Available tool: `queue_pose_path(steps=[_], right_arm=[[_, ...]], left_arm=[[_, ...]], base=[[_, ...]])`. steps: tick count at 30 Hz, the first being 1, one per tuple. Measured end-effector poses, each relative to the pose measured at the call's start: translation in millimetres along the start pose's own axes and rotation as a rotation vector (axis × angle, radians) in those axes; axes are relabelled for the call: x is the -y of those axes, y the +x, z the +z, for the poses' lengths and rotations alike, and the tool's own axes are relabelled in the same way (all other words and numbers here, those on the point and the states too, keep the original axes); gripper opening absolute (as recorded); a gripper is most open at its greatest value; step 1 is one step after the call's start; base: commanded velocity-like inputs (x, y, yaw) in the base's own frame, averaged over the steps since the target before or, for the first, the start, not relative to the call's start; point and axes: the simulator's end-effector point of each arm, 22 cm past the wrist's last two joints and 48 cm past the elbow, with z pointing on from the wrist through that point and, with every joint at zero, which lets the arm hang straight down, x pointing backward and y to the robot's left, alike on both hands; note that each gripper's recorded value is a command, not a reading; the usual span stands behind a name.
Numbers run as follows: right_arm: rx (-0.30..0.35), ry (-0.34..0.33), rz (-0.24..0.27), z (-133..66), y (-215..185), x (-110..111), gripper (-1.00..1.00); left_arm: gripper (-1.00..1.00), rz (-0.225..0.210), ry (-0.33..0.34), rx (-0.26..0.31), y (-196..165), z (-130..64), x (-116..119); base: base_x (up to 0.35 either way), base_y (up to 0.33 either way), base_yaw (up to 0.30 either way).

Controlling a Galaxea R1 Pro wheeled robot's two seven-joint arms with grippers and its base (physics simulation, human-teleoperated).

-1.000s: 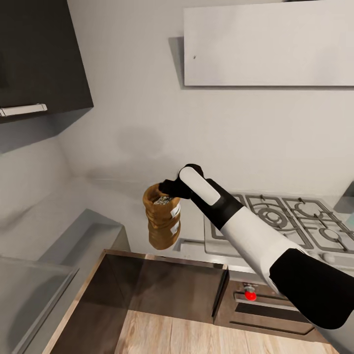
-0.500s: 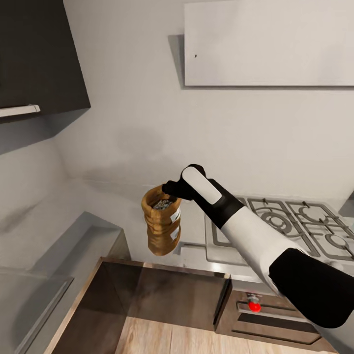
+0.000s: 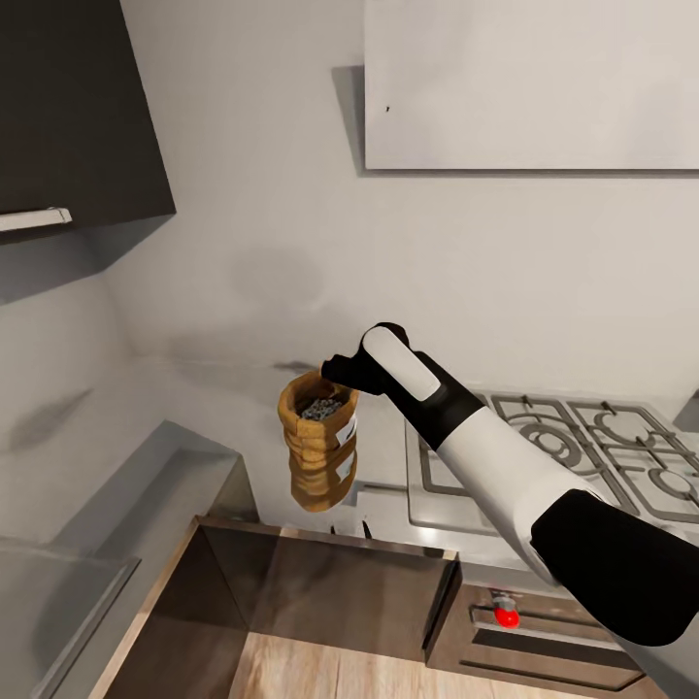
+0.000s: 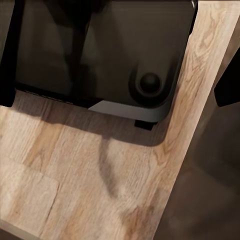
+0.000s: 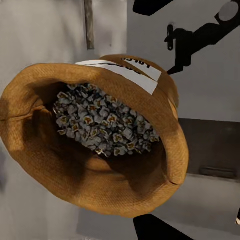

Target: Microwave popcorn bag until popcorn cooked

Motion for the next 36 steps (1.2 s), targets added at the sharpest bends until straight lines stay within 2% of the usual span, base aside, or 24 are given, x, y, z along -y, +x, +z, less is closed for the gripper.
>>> queue_pose_path(steps=[7, 16, 36], right_arm=[[0.0, 0.002, -0.001, 0.0, 0.1, 0.3, 1.0], [0.0, 0.001, 0.0, -0.3, 0.1, 0.2, 1.0], [-0.016, 0.019, 0.011, 10.1, 5.2, 7.8, 1.0]], left_arm=[[1.0, 0.002, -0.003, -0.001, 1.1, -0.3, -2.5], [1.0, 0.001, 0.0, 0.003, -1.8, 0.3, -0.5], [1.0, 0.003, -0.005, -0.015, 5.8, 0.4, -2.6]], base=[[0.012, 0.0, 0.0], [0.219, 0.0, 0.0], [0.005, 0.0, 0.0]])
